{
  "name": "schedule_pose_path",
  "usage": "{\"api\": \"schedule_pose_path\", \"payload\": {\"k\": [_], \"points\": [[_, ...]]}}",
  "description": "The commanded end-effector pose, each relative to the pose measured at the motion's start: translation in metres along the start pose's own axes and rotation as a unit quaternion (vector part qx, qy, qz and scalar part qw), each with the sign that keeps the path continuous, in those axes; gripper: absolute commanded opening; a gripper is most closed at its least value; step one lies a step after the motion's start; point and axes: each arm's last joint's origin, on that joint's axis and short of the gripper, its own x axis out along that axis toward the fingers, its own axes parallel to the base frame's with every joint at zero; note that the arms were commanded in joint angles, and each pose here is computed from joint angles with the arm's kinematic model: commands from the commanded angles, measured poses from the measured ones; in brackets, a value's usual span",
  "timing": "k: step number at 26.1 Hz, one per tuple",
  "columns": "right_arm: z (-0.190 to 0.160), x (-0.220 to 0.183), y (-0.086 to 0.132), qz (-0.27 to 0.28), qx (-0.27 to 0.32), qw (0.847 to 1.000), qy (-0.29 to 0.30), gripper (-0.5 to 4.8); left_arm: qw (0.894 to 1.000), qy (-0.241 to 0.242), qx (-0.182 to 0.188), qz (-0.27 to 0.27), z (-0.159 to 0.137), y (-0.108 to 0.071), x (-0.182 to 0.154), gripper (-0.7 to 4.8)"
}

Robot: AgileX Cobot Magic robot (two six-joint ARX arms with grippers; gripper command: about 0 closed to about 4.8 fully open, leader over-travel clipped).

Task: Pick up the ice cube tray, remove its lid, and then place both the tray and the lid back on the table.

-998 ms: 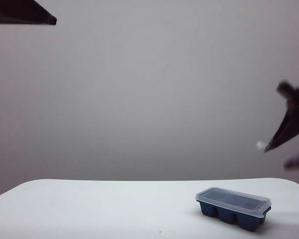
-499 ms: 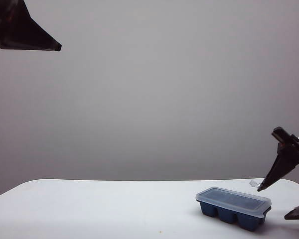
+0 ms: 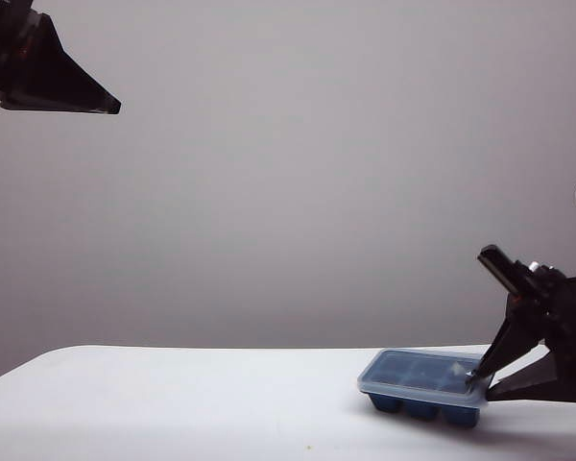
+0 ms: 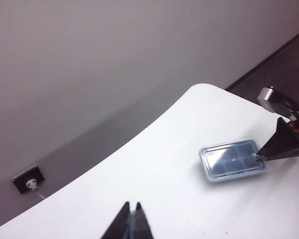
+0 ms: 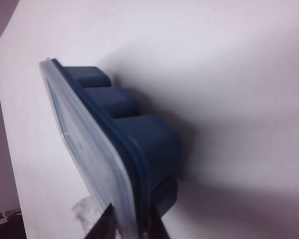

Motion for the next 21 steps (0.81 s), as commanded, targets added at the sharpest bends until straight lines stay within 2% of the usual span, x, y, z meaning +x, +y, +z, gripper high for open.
{"api": "schedule_pose_path", "payload": {"k": [1,4,6,7,8,9,10,11,13,14,15,19,21], "points": [[0.002,0.004,0.000,-0.006,-0.002,1.000,-0.007,-0.09,1.000,-0.007,0.004,-0.003,0.002,0.000,0.000,-0.05],[0.008,0.005,0.004,0.014,-0.014,1.000,-0.015,-0.09,1.000,-0.007,0.005,-0.003,0.002,0.000,0.000,0.06],[0.019,0.006,0.017,0.071,-0.026,0.997,0.006,-0.09,1.000,-0.007,0.007,-0.003,0.002,0.000,0.000,1.04],[0.027,0.006,0.028,0.114,-0.032,0.993,0.028,-0.09,1.000,-0.008,0.019,-0.007,0.002,0.000,0.000,2.03],[0.030,0.006,0.033,0.135,-0.031,0.990,0.041,-0.09,0.999,-0.010,0.031,-0.013,0.002,-0.001,0.000,2.79],[0.038,0.004,0.045,0.180,-0.029,0.981,0.073,-0.09,0.998,-0.014,0.059,-0.023,0.002,-0.001,0.000,3.81],[0.042,0.004,0.050,0.199,-0.030,0.975,0.088,-0.09,0.996,-0.017,0.081,-0.033,0.002,-0.002,0.000,4.31],[0.047,0.002,0.059,0.234,-0.033,0.964,0.119,-0.09,0.991,-0.018,0.120,-0.049,0.001,-0.003,0.000,4.79],[0.057,-0.003,0.075,0.290,-0.045,0.940,0.174,-0.09,0.977,-0.020,0.195,-0.081,-0.003,-0.006,-0.001,4.79],[0.059,-0.005,0.080,0.304,-0.051,0.932,0.189,-0.09,0.974,-0.021,0.205,-0.089,-0.004,-0.007,-0.001,4.79],[0.061,-0.008,0.086,0.321,-0.056,0.922,0.211,-0.09,0.974,-0.023,0.203,-0.099,-0.005,-0.008,-0.001,4.79],[0.052,-0.002,0.106,0.344,-0.079,0.900,0.258,-0.09,0.978,-0.033,0.153,-0.138,-0.004,-0.013,0.001,4.79],[0.044,0.004,0.117,0.349,-0.091,0.891,0.277,-0.09,0.977,-0.029,0.148,-0.152,-0.004,-0.018,0.004,4.79]]}}
